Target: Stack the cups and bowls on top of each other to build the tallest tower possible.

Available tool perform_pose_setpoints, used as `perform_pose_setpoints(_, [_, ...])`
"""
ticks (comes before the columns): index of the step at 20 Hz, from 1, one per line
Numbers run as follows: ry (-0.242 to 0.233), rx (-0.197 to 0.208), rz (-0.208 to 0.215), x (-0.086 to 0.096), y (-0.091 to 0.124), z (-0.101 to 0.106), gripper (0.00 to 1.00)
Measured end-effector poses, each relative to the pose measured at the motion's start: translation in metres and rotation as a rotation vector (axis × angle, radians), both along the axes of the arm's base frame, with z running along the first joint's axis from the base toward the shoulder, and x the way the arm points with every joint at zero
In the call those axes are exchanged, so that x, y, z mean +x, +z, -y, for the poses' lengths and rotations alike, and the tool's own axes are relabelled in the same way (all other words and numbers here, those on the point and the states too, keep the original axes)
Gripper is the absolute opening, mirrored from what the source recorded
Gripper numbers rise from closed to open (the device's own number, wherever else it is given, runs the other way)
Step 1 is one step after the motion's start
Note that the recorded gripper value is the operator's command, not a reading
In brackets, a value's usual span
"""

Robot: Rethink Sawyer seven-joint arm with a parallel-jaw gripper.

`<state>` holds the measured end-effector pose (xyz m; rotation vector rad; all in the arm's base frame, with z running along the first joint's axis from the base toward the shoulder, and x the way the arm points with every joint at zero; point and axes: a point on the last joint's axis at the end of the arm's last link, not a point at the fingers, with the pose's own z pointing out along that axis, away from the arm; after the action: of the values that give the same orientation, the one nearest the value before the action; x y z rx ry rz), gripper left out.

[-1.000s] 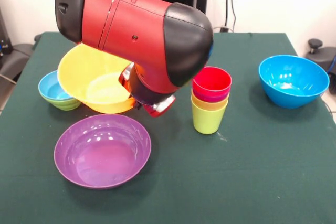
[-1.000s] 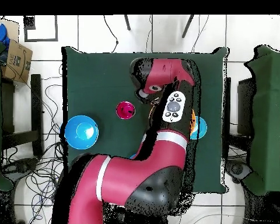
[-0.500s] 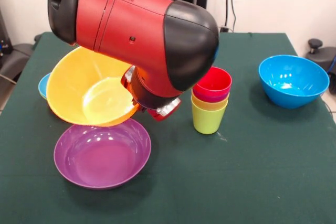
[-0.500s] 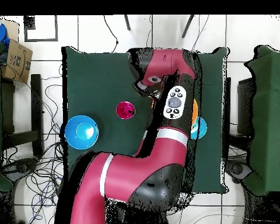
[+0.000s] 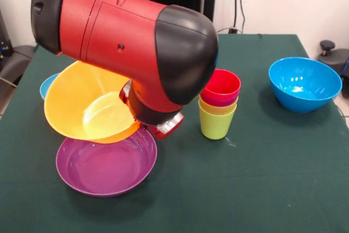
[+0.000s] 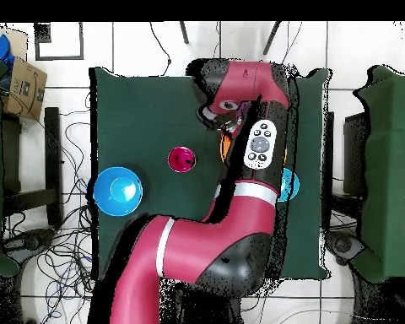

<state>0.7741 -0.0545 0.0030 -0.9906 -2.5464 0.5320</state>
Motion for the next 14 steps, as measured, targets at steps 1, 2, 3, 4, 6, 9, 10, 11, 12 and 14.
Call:
perform_pose_setpoints(1, [-0.002, 0.002, 0.002, 0.001, -0.001, 0.001, 0.00])
perform_pose_setpoints(2, [-0.003, 0.004, 0.003, 0.001, -0.002, 0.001, 0.00])
perform_pose_setpoints(3, [-0.005, 0.006, 0.005, 0.002, -0.003, 0.002, 0.00])
perform_pose_setpoints(4, [-0.007, 0.008, 0.005, 0.002, -0.004, 0.003, 0.00])
perform_pose_setpoints(6, [-0.008, 0.009, 0.005, 0.002, -0.006, 0.004, 0.00])
perform_pose_setpoints(9, [-0.008, 0.010, -0.001, 0.000, -0.011, 0.004, 0.00])
perform_pose_setpoints(10, [-0.008, 0.010, -0.002, -0.001, -0.012, 0.004, 0.00])
perform_pose_setpoints(11, [-0.008, 0.010, -0.005, -0.001, -0.014, 0.004, 0.00])
perform_pose_setpoints(12, [-0.008, 0.011, -0.005, -0.001, -0.014, 0.004, 0.00])
perform_pose_setpoints(14, [-0.008, 0.011, -0.005, -0.001, -0.014, 0.004, 0.00])
